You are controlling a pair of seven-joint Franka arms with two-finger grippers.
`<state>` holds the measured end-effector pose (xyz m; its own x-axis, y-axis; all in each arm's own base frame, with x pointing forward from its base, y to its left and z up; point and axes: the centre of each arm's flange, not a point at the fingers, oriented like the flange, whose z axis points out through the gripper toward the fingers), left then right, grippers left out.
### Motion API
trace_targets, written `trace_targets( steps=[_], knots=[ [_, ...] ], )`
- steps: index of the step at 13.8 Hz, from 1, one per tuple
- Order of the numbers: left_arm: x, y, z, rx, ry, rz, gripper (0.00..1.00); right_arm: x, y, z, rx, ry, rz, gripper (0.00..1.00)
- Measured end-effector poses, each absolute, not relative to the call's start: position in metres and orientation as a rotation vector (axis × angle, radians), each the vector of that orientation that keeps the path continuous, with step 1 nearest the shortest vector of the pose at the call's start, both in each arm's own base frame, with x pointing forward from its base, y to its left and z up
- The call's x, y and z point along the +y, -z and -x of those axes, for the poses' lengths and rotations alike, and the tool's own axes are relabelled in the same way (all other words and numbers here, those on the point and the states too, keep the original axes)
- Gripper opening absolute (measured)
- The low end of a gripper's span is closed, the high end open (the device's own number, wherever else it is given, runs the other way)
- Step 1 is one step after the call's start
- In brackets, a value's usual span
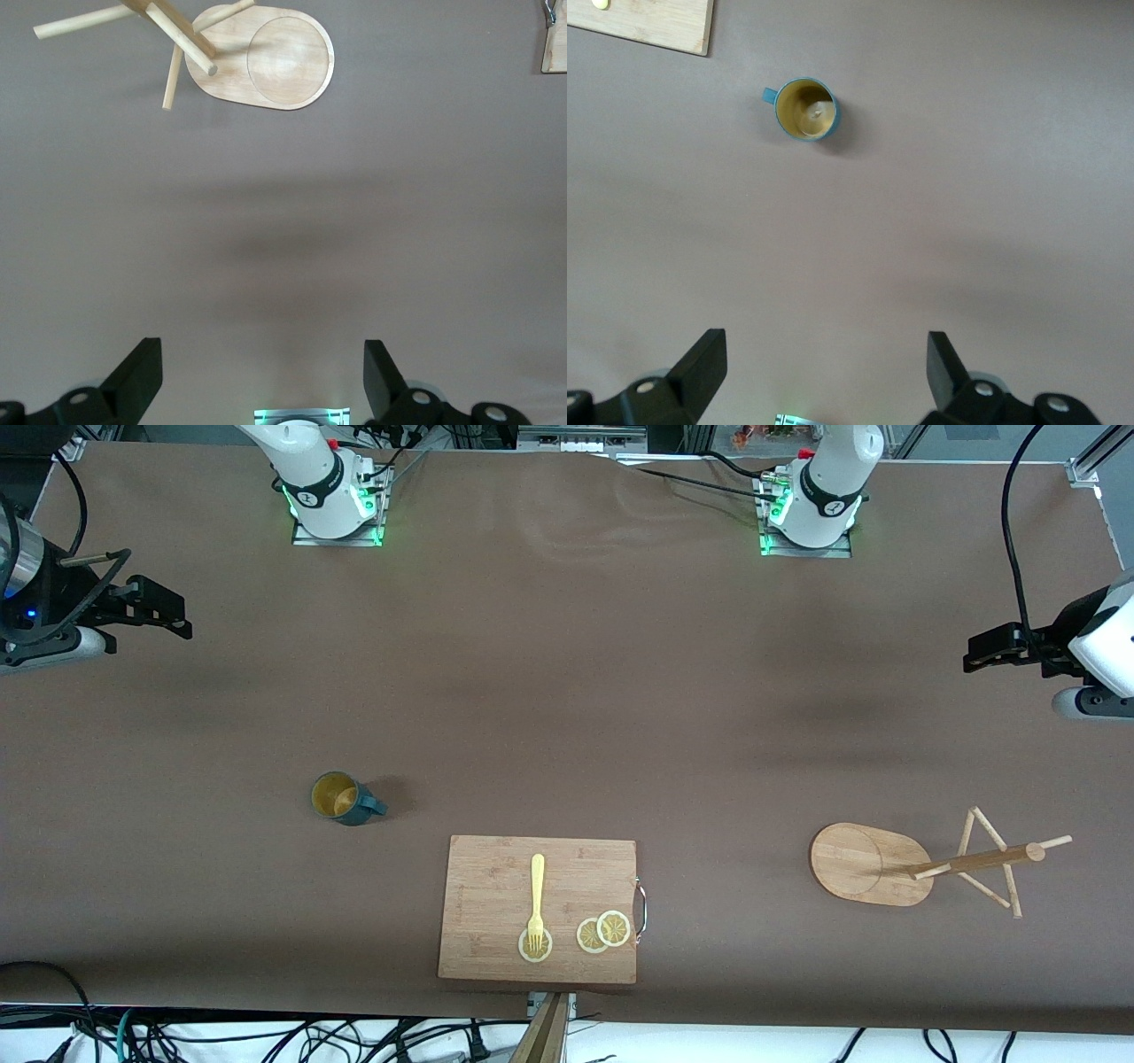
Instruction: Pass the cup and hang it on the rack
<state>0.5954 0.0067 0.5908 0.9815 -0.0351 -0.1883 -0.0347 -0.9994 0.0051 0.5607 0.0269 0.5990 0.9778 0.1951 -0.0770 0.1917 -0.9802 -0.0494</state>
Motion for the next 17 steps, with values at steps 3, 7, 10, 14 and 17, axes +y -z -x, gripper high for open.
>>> trace_targets(
  steps=[3, 7, 10, 14, 17],
  knots=[
    [0.007, -0.590, -0.596, -0.055, 0.297, -3.125, 1.00, 0.026, -0.599, -0.561, -0.299, -0.126, 3.090, 1.00],
    [0.007, -0.590, -0.597, -0.055, 0.296, -3.125, 1.00, 0.025, -0.600, -0.561, -0.300, -0.123, 3.097, 1.00],
    [0.007, -0.590, -0.598, -0.055, 0.296, -3.125, 1.00, 0.021, -0.609, -0.562, -0.288, -0.091, 3.101, 1.00],
    [0.007, -0.590, -0.598, -0.055, 0.295, -3.125, 1.00, 0.020, -0.620, -0.563, -0.286, -0.059, 3.104, 1.00],
    [0.007, -0.590, -0.598, -0.055, 0.295, -3.125, 1.00, 0.022, -0.619, -0.563, -0.292, -0.061, 3.104, 1.00]
  ],
)
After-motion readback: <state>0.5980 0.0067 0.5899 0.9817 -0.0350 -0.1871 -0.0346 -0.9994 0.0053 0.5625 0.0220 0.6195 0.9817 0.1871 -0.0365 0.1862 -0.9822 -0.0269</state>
